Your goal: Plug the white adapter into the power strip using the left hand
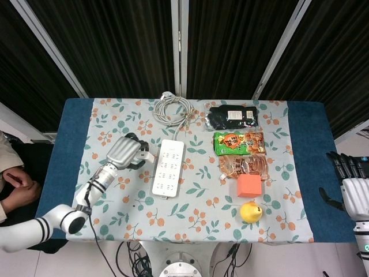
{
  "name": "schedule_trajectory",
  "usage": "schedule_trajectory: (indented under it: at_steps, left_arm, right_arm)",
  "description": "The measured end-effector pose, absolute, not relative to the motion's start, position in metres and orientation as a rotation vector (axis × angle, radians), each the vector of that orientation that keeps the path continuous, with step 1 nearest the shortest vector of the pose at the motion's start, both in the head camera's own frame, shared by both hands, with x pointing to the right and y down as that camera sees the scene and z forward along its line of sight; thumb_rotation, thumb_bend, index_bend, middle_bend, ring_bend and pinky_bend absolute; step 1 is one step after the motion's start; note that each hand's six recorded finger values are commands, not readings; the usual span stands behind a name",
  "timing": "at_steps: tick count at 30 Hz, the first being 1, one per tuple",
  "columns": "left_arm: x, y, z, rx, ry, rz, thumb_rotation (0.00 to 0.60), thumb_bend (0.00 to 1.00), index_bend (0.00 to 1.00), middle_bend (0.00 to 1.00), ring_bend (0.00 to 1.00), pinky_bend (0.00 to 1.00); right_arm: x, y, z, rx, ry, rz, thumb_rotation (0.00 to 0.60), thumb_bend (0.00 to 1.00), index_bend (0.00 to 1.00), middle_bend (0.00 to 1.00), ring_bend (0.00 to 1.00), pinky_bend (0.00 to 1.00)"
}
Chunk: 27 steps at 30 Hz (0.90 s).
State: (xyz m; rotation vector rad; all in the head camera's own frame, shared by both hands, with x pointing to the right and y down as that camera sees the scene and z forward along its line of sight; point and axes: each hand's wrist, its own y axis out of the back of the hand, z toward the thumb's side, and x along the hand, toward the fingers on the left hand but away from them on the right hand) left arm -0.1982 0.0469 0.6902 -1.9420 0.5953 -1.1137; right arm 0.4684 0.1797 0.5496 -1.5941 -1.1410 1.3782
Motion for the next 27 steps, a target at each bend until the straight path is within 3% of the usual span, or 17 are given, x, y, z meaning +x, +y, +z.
schedule_trajectory:
  at_steps: [9, 27]
  left_arm:
    - [-0.155, 0.016, 0.704, -1.877, 0.438, -1.085, 0.600, 0.41, 0.60, 0.64, 0.44, 0.34]
    - [-0.139, 0.017, 0.720, -1.887, 0.409, -1.101, 0.600, 0.40, 0.60, 0.64, 0.44, 0.33]
  right_arm:
    - [0.473, 0.184, 0.547, -1.576, -1.156, 1.402, 0.600, 0.24, 0.00, 0.06, 0.00, 0.00]
    - [0.475, 0.183, 0.552, -1.582, -1.158, 1.416, 0.600, 0.24, 0.00, 0.06, 0.00, 0.00]
